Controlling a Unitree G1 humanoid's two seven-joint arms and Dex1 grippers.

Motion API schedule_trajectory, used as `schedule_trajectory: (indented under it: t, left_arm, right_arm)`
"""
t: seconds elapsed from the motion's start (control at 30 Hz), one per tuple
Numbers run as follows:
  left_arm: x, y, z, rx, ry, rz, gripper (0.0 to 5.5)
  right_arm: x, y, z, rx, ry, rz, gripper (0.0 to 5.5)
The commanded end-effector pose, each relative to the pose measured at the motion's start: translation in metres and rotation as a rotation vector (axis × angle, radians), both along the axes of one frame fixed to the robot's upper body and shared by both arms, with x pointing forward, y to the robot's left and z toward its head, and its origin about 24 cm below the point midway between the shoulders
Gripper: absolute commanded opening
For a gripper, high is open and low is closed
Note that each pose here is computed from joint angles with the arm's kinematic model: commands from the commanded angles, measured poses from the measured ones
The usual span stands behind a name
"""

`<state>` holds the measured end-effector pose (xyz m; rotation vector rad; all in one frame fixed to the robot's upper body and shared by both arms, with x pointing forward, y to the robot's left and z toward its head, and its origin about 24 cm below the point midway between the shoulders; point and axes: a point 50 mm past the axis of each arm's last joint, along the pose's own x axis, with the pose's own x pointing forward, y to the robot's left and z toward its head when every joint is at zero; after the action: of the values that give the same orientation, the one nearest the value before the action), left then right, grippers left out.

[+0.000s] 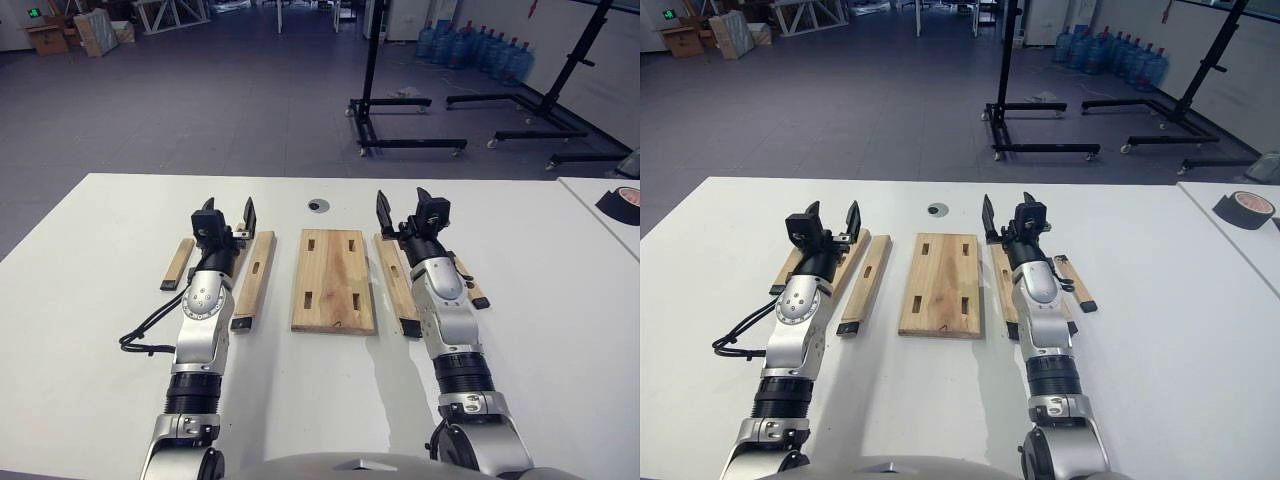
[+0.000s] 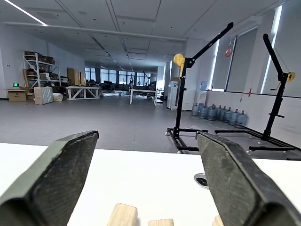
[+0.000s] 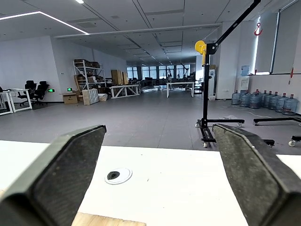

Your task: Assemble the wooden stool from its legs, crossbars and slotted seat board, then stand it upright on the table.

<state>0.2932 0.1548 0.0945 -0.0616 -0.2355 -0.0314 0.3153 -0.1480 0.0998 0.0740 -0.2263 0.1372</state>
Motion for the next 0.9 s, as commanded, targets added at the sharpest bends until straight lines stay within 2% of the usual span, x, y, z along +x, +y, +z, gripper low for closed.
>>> schedule_trajectory:
  t: [0.03, 0.63, 0.7, 0.8, 0.9]
  left_arm:
    - [-0.004, -0.001, -0.002, -0.006, 0.002, -0.001, 3.8]
    - [-0.006, -0.003, -0.002, -0.006, -0.009, -0.029, 3.8]
    - [-0.007, -0.003, -0.001, -0.001, -0.019, -0.02, 3.8]
    - [-0.012, -0.003, -0.003, 0.023, -0.029, -0.008, 3.8]
    - [-0.016, -0.006, 0.0, 0.036, -0.056, -0.018, 3.8]
  right_arm:
    - [0.0, -0.001, 0.0, -0.014, 0.014, 0.009, 4.16]
    - [0.002, -0.021, 0.009, -0.09, -0.008, -0.008, 4.16]
    - [0.002, -0.049, 0.013, -0.135, 0.004, -0.029, 4.16]
    - [-0.008, -0.121, 0.011, -0.237, 0.081, -0.115, 4.16]
    - [-0.02, -0.145, -0.009, -0.218, 0.214, -0.072, 4.16]
